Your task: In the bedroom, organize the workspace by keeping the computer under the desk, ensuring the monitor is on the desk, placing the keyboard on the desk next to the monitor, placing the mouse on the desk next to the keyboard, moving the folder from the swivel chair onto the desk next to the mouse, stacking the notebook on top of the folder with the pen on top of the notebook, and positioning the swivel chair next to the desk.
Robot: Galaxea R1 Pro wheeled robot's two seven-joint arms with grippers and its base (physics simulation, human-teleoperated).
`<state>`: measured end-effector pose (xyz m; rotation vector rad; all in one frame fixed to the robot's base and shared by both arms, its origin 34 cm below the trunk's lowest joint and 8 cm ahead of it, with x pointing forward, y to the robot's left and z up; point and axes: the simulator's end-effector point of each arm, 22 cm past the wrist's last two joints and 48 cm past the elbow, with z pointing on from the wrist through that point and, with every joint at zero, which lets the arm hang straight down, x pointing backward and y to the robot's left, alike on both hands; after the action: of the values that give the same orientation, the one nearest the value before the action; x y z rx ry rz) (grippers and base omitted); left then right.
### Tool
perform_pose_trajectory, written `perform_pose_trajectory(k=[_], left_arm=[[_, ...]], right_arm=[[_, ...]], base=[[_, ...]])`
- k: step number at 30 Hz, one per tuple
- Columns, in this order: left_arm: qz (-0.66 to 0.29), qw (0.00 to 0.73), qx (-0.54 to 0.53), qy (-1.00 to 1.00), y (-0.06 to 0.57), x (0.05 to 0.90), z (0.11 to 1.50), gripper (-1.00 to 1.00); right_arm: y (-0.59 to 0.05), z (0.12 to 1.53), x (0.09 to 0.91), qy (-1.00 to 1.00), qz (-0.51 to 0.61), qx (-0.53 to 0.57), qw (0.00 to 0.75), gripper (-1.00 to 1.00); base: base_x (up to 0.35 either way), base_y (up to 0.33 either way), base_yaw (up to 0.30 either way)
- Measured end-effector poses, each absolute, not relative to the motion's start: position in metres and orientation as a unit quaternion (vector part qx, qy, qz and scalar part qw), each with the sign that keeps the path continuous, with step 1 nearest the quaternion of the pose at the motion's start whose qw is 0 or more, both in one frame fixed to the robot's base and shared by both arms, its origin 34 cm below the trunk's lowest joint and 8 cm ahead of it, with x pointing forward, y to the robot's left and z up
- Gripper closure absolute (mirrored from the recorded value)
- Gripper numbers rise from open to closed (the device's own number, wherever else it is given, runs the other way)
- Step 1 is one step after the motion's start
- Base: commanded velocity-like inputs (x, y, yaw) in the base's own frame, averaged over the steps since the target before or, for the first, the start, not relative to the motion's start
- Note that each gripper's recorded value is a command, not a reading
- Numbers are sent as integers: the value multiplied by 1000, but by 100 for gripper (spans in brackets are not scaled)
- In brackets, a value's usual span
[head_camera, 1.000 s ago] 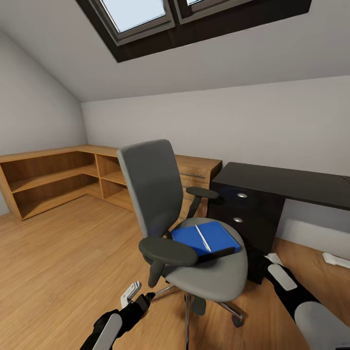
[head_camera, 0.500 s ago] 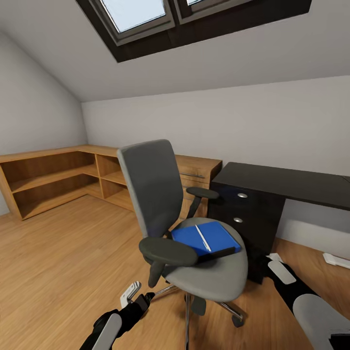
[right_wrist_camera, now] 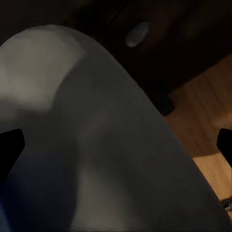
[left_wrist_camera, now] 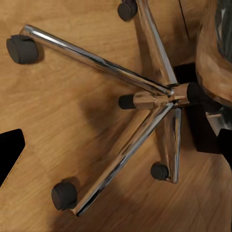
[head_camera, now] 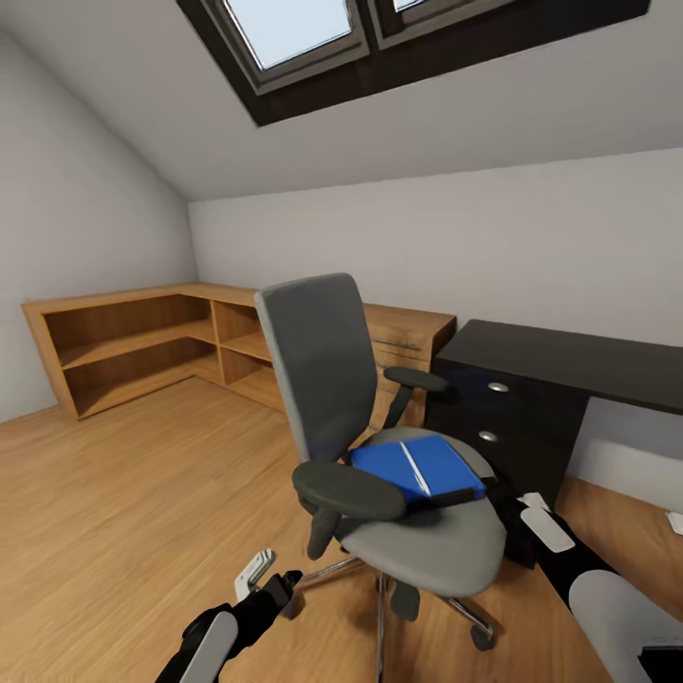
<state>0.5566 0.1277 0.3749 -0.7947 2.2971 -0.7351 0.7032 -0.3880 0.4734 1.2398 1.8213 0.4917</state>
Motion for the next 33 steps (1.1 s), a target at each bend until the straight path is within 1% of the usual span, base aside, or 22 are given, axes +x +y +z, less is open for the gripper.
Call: perform_pose_trajectory(k=[4,12,23,27,33], left_arm=[[-276,297,-298,864,128,557,375,-100],[-278,296,-296,864,123,556,376,-100],[-278,297,-293,866,121,556,376,-100],[-278,297,-293,865,121,556,376,-100],[-278,297,-294,865,122,556,376,-100]], right_arm=[[-386,474,704,727,201,499,427,-100],[-386,475,704,726,201,499,428,-100],[-385,475,704,727,202,497,429,-100],[-385,476,705,727,202,496,430,-100],[-384,477,706,726,202,495,432,-100]], base=[[18,0,136],[21,-7,18],[207,-116,9],[61,-34,171],[11,-6,255]])
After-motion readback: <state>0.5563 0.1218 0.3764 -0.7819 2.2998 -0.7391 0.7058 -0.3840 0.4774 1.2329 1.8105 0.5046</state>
